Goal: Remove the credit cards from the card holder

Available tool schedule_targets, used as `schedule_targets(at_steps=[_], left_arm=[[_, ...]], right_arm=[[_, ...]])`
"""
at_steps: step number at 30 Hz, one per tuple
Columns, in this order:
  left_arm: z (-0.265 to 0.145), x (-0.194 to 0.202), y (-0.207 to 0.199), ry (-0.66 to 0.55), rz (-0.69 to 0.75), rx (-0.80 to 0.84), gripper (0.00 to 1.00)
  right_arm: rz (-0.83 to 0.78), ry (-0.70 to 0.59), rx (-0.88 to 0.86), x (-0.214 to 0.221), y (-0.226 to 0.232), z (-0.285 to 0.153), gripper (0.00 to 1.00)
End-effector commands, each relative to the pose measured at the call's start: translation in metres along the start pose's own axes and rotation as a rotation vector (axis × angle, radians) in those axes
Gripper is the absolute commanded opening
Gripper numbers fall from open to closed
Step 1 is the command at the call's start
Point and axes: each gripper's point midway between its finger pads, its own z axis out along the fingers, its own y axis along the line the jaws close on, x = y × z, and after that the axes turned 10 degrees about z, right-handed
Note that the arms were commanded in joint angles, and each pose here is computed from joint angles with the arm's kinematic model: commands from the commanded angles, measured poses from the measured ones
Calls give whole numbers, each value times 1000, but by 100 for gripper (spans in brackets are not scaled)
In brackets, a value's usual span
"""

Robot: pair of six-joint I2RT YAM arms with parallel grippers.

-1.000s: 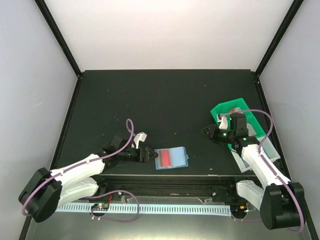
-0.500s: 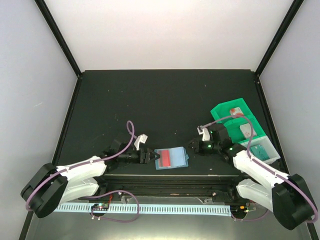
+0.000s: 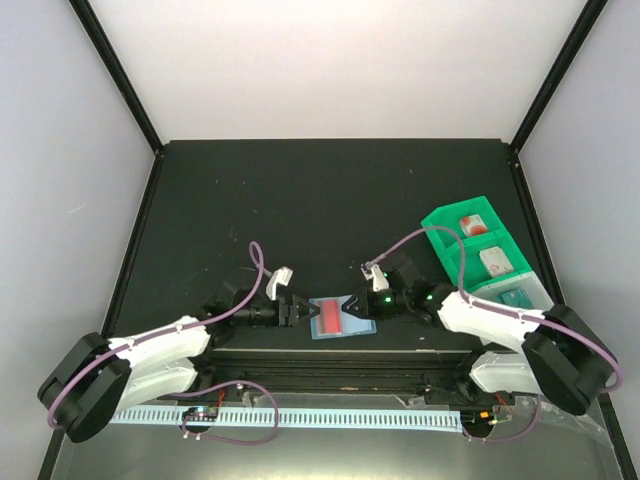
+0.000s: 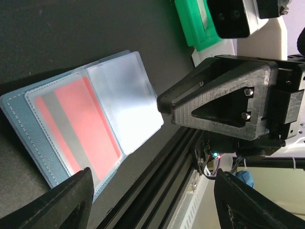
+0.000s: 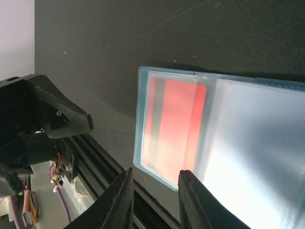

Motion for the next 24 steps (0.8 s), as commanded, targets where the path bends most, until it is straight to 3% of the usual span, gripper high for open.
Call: schedule_targets(at_steps=[1,10,16,24], left_arm=[[-2,-4,-3,-35,6,4,71],[-7,0,-1,-57,-22,10,71],[-7,-1,1,-71,-36,5,72],[-3,-7,-4,-88,-48,33,72]], right_arm=[[-30,-37,-30,-14,20,12,27],[-17,10,37,-9,6,43,27],[-12,14,139,-1,-27,51,26],[-6,-2,191,5,-51,49,18]])
